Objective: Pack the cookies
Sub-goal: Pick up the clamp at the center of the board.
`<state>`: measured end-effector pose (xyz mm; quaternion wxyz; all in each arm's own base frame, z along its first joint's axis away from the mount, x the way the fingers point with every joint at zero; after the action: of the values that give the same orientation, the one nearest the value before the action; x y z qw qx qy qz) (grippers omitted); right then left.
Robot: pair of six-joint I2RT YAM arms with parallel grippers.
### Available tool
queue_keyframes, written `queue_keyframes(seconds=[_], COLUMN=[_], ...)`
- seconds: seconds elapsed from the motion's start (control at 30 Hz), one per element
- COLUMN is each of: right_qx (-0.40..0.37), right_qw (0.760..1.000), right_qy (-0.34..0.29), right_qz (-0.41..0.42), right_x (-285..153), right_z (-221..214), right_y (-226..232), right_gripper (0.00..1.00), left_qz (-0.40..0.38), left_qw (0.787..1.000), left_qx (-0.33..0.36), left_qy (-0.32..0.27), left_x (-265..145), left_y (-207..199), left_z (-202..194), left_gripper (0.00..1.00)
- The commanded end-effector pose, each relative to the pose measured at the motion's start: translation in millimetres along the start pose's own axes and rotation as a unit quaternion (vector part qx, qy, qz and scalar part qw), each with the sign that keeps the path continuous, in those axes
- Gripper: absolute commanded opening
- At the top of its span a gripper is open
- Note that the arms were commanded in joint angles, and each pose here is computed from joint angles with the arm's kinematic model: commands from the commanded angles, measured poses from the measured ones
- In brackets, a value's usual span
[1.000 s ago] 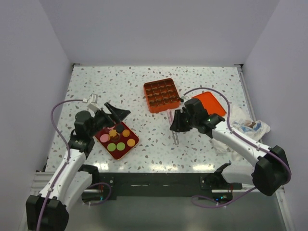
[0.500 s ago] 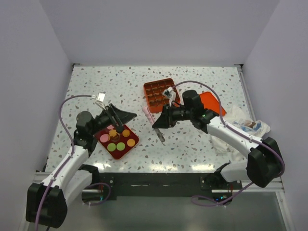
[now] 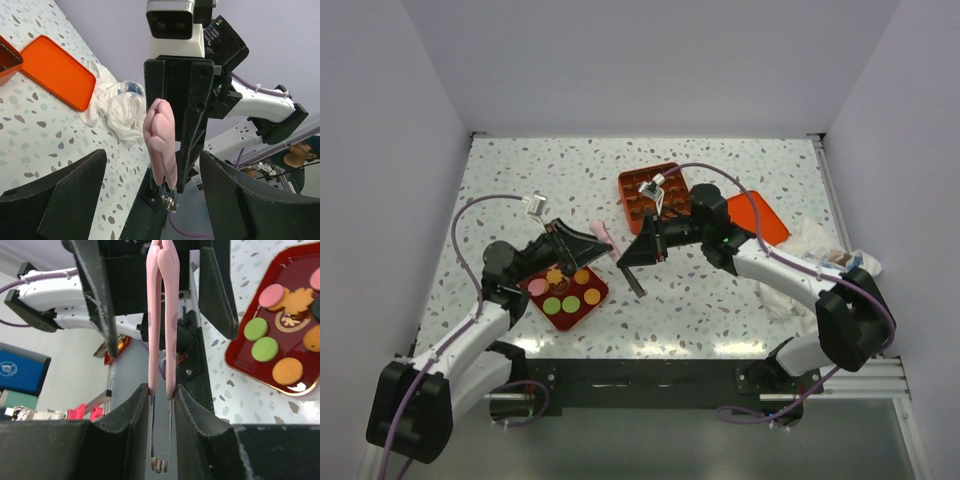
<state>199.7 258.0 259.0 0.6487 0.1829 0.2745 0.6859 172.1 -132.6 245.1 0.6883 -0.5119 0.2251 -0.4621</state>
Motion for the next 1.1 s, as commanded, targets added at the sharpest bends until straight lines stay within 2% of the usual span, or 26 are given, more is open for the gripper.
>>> queue_keyframes(seconds=[0.0,0.13,0.23,0.43,0.53,0.57,0.67,0.7,0.8,1.07], right_qx=[-0.046,-0.046,-0.044,-0.045,-0.049,-0.05,-0.059,-0.06,-0.065,-0.083], right_qw=[0.997,0.997,0.997,0.998,0.998,0.998,0.998,0.998,0.998,0.996], right_qy=[-0.02,-0.02,-0.02,-0.021,-0.018,-0.017,-0.007,-0.005,0.001,0.006], right_qz=[0.051,0.057,0.055,0.051,0.044,0.04,0.03,0.024,0.012,-0.008], right_x=[3.2,3.7,3.8,4.3,4.1,4.2,4.0,4.0,3.8,16.2], right_z=[22.1,22.2,21.7,22.2,22.8,22.8,20.8,20.0,17.2,19.6], right_y=[18.1,18.8,18.4,17.4,17.0,16.2,13.2,11.8,8.3,9.1], right_gripper=[0.1,0.11,0.11,0.19,0.31,0.41,0.59,0.61,0.66,0.64], left_qz=[-0.049,-0.082,-0.104,-0.106,-0.099,-0.095,-0.079,-0.075,-0.069,-0.027], left_qw=[0.998,0.996,0.994,0.994,0.995,0.995,0.995,0.995,0.993,0.988], left_qx=[0.03,0.035,0.034,0.028,0.023,0.021,0.006,-0.001,-0.012,-0.021], left_qy=[-0.007,-0.007,-0.002,-0.009,-0.021,-0.026,-0.055,-0.063,-0.096,-0.147], left_x=[5.1,6.3,6.2,6.8,7.1,6.8,6.1,5.5,4.9,10.0], left_y=[-13.0,-18.7,-21.9,-22.6,-23.0,-22.7,-21.5,-20.7,-22.6,-30.0], left_z=[1.9,1.2,0.7,1.4,2.9,3.0,4.9,5.0,8.5,23.0], left_gripper=[0.78,0.63,0.44,0.22,0.2,0.2,0.19,0.19,0.19,0.19])
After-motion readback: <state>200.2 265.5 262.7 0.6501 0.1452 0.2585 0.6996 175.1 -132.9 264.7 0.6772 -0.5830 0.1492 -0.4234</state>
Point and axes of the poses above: each gripper's point midway between its finger pads, its own x axis out along the fingers, its own y axis along the line the jaws close on, z = x × y, the point moved 10 cm from there along -x, back along the fingers, and after that the axes turned 14 degrees about -x, right-handed, at the moved point
